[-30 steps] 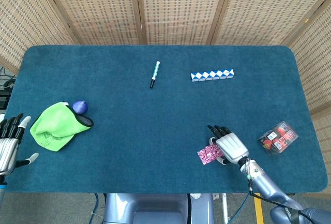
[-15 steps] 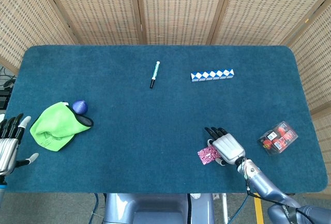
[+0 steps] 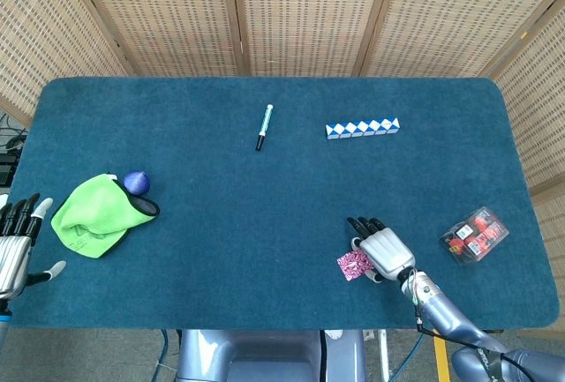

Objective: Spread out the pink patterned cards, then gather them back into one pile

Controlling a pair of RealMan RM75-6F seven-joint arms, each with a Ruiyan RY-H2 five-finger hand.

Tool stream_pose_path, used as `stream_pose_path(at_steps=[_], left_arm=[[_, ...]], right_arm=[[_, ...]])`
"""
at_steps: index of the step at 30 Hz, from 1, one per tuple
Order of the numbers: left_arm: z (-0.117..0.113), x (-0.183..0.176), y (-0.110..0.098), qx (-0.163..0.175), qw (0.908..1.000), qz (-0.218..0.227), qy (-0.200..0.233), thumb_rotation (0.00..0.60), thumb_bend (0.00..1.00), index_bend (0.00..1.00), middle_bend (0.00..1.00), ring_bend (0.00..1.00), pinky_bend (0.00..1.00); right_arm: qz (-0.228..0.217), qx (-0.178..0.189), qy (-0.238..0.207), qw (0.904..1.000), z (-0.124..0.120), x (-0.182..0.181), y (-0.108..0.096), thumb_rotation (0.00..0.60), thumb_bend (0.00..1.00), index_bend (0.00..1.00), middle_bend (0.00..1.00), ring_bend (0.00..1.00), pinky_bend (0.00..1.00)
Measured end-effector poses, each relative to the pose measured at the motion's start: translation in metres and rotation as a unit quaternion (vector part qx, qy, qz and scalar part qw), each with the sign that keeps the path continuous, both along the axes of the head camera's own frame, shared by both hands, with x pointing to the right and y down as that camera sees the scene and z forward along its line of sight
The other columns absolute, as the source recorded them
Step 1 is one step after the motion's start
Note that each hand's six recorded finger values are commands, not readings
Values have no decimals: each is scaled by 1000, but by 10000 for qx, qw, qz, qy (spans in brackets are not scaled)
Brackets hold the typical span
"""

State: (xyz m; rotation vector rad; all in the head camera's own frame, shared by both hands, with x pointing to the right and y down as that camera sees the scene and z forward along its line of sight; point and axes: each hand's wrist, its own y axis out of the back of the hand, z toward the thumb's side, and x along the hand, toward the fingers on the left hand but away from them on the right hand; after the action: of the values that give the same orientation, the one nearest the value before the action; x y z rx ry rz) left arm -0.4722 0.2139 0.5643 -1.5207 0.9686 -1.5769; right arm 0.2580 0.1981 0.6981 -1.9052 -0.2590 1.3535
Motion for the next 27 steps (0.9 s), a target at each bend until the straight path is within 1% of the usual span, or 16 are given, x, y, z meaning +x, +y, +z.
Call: stream_pose_path(at_steps=[13, 15, 17, 19, 23, 27], left_arm=[[0, 0, 0, 4, 10000, 1, 2, 600, 0, 0, 0, 0, 0], [0, 0, 0, 4, 10000, 1, 2, 600, 0, 0, 0, 0, 0], [0, 0, 0, 3, 10000, 1, 1, 600, 0, 0, 0, 0, 0], [0, 0, 0, 2, 10000, 1, -1, 600, 0, 0, 0, 0, 0], [0, 0, 0, 2, 10000, 0, -2, 600, 0, 0, 0, 0, 0], [0, 0, 0, -1, 10000, -2, -3, 600, 0, 0, 0, 0, 0]], right_arm=[[-19, -21, 20, 10000, 1, -4, 2, 600, 311, 435, 0, 0, 106], [-13, -31, 19, 10000, 1, -4, 2, 600, 311, 413, 0, 0, 105], [-1, -49, 5, 10000, 1, -5, 2, 600, 311, 352, 0, 0, 105], [5, -53, -12, 10000, 1, -5, 2, 600, 311, 316, 0, 0, 105], [21, -39, -24, 10000, 1, -6, 1, 600, 309, 307, 0, 0, 105], [39, -35, -21, 10000, 1, -6, 1, 600, 260, 307, 0, 0, 105]])
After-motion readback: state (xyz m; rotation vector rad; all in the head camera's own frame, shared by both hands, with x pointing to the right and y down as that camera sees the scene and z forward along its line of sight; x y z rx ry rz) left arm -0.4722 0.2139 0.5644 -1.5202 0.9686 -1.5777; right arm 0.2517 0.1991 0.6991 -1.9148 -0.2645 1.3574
